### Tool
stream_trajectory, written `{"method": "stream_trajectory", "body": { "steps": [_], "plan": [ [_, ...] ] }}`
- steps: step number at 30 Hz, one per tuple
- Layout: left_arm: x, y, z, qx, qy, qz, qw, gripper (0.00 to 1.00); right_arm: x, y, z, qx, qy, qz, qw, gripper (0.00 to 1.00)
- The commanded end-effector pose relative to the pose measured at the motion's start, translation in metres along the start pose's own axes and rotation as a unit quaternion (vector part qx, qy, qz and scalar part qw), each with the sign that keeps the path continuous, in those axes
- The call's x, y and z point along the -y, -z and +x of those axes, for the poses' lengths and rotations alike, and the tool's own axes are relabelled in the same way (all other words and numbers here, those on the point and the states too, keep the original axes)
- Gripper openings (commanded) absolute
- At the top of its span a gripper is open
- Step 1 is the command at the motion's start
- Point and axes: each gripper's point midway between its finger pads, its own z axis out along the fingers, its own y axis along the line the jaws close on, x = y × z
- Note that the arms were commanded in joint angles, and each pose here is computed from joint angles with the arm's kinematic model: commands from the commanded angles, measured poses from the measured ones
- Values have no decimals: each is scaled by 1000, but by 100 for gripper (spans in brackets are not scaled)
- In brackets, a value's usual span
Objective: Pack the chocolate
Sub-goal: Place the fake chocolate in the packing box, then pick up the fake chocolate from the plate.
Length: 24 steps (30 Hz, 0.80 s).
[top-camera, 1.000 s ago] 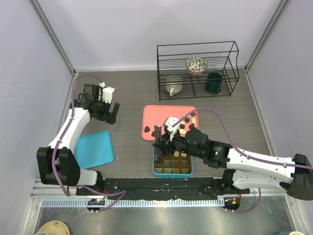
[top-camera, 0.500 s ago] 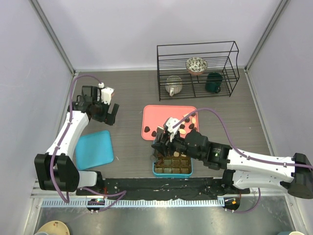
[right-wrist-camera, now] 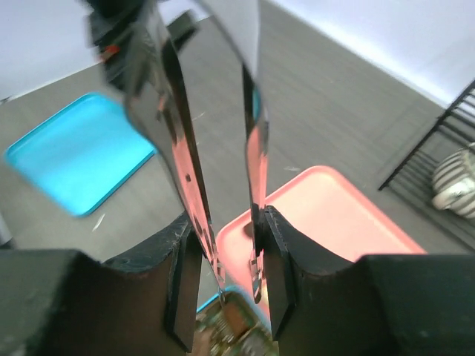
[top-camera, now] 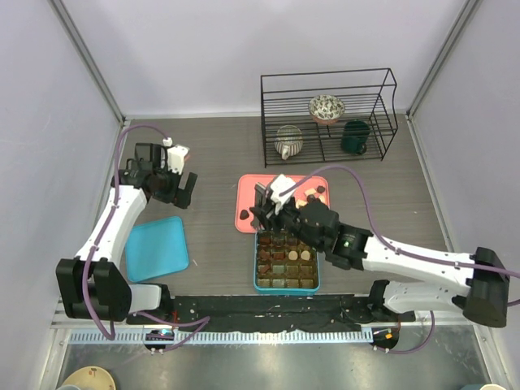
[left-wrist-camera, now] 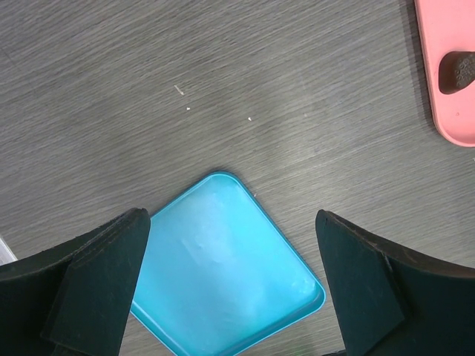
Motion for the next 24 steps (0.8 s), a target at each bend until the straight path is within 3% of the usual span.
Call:
{"method": "stream_trajectory", "body": {
  "steps": [1,5,12,24],
  "plan": [
    [-1,15,-11,30,3,-8,1000,100,34,-34,-51,94,-14,21,995,40],
    [-2,18,-12,31,1,-12,999,100,70,-70,-41,96,-22,34,995,40],
    [-4,25,-13,36,-3,-20,999,100,75,-114,-26,102,-48,-10,994,40],
    [-4,25,-8,29,-7,-23,999,100,63,-120,10,69,-66,-37,995,48]
  ]
}}
